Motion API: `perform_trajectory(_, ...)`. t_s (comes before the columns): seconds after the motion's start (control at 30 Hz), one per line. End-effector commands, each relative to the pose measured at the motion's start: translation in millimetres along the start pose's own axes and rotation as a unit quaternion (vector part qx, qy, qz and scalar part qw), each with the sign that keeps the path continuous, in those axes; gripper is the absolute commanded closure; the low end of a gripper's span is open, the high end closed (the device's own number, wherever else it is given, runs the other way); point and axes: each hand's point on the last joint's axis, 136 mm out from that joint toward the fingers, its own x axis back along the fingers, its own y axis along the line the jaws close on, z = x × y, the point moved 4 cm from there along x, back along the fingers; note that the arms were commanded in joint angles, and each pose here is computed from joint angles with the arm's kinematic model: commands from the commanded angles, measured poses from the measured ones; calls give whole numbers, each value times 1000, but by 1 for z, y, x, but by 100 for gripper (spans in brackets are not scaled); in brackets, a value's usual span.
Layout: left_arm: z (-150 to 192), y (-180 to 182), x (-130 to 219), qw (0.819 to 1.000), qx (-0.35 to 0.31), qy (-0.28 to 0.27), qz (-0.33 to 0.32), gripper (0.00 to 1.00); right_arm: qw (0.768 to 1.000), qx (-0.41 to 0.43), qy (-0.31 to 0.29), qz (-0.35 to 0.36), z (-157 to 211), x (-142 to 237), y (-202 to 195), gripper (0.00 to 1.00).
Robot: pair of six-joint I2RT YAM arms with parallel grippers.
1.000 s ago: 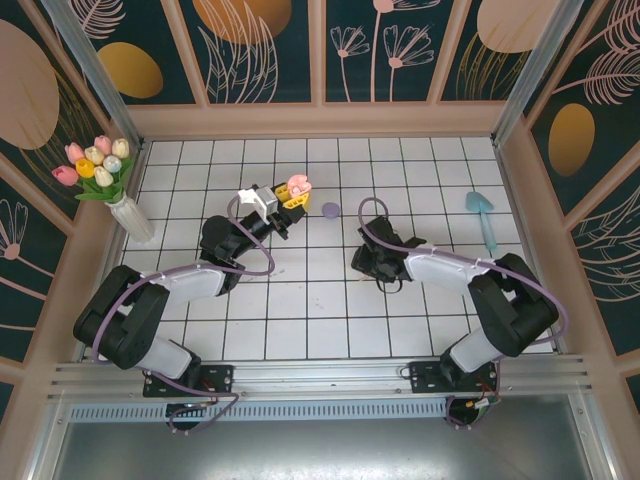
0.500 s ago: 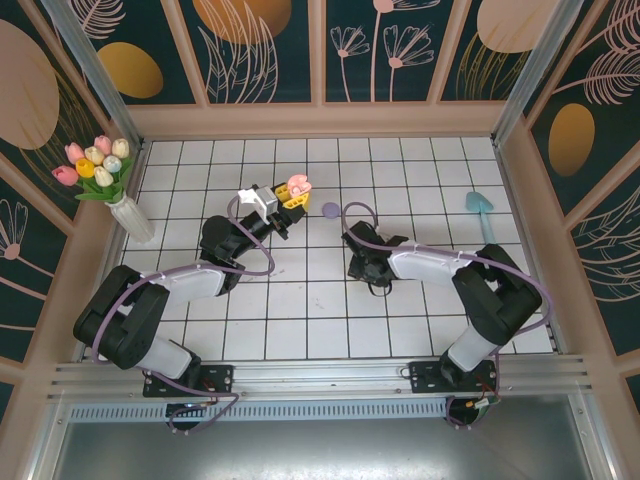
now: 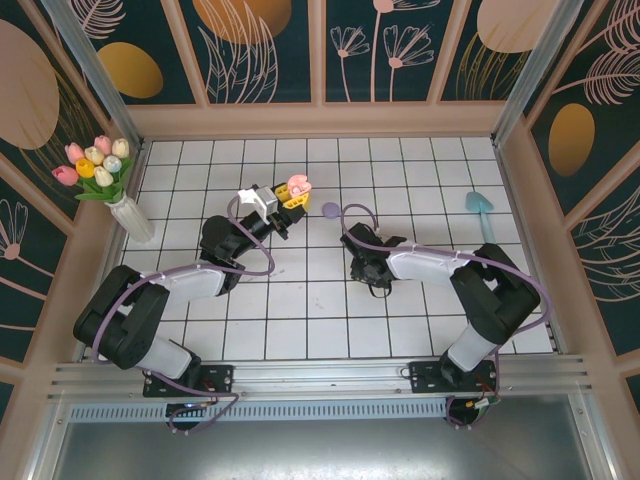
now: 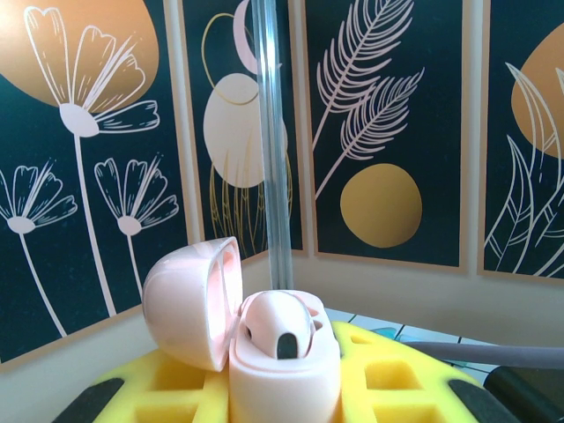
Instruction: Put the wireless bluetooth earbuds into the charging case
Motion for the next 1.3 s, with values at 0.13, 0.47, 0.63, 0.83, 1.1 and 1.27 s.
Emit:
perform_trajectory(0.13, -11, -2, 0, 1000, -17, -25, 2, 100, 1000, 9, 9, 12, 7, -5, -1, 76)
perform_trajectory(0.47, -11, -2, -1, 1000, -15, -22, 3, 100, 999, 4, -37, -23, -4, 5, 3, 80)
perform_trajectory(0.63, -11, -2, -2, 1000, -17, -19, 3, 100, 995, -6, -83, -48, -17, 19, 5, 80)
perform_trajectory(0.83, -11, -1, -4, 1000, -17, -16, 4, 100, 987, -12, -136, -78, -33, 39, 10, 80)
perform_trajectory(1.1, -13, 0, -9, 1000, -18, -13, 8, 100, 964, 3, -229, -137, -73, 96, 23, 80)
perform_trajectory(1.27, -11, 0, -13, 1000, -18, -8, 16, 100, 932, 34, -302, -196, -107, 156, 38, 80)
